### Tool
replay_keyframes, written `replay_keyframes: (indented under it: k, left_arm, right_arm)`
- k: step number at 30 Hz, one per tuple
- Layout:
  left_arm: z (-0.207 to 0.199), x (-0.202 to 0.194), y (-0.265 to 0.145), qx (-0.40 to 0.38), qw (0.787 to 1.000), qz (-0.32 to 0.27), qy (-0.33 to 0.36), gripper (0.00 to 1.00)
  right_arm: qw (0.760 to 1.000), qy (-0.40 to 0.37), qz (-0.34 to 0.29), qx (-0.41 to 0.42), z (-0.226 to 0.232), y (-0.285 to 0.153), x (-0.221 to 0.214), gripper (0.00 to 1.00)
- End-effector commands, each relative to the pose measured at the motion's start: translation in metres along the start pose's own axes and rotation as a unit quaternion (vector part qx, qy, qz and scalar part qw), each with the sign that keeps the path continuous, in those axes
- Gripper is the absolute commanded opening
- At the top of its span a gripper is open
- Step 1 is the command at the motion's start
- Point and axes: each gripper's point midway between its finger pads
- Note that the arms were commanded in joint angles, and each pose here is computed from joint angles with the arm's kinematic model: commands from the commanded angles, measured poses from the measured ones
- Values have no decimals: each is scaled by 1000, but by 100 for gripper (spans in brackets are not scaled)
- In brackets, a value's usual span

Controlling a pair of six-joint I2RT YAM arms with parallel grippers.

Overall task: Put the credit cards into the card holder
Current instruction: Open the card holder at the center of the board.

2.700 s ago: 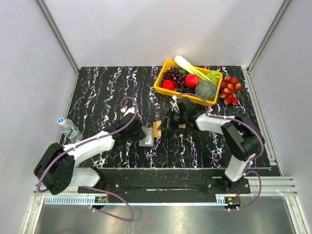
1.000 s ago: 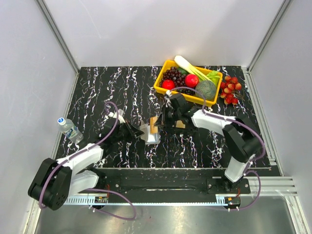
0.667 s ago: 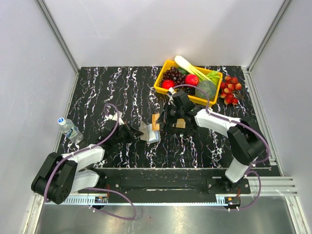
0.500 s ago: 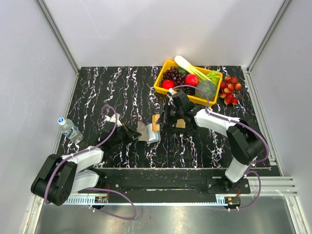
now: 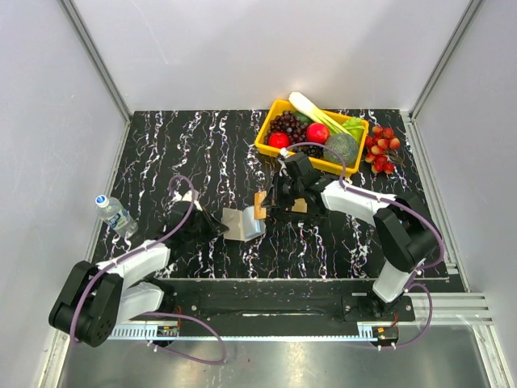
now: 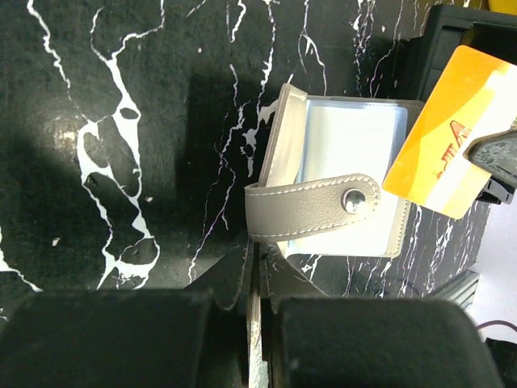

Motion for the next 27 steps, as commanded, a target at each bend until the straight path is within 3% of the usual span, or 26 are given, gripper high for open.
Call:
replay_keyframes:
  k: [1,11,27]
  left_arm:
    - [-10,12,-2,5,999,-11,31,0]
    - [7,14,-3,51,998,-15,41,0]
    - [-8,17,-3,24,999,-13,45,0]
  right_arm:
    - [1000,-18,-20,-16,-3,-7,11,0]
    - [999,-28,-42,5,8,-19,17,0]
    - [999,-27,-22,35,16,-16,11,0]
Point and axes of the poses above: each gripper's point midway between its finger pads, its own y axis out along the fingers, its own z axis along the line the jaws close on, x = y × z, and after that the axes turned 9 degrees about -y, right-handed
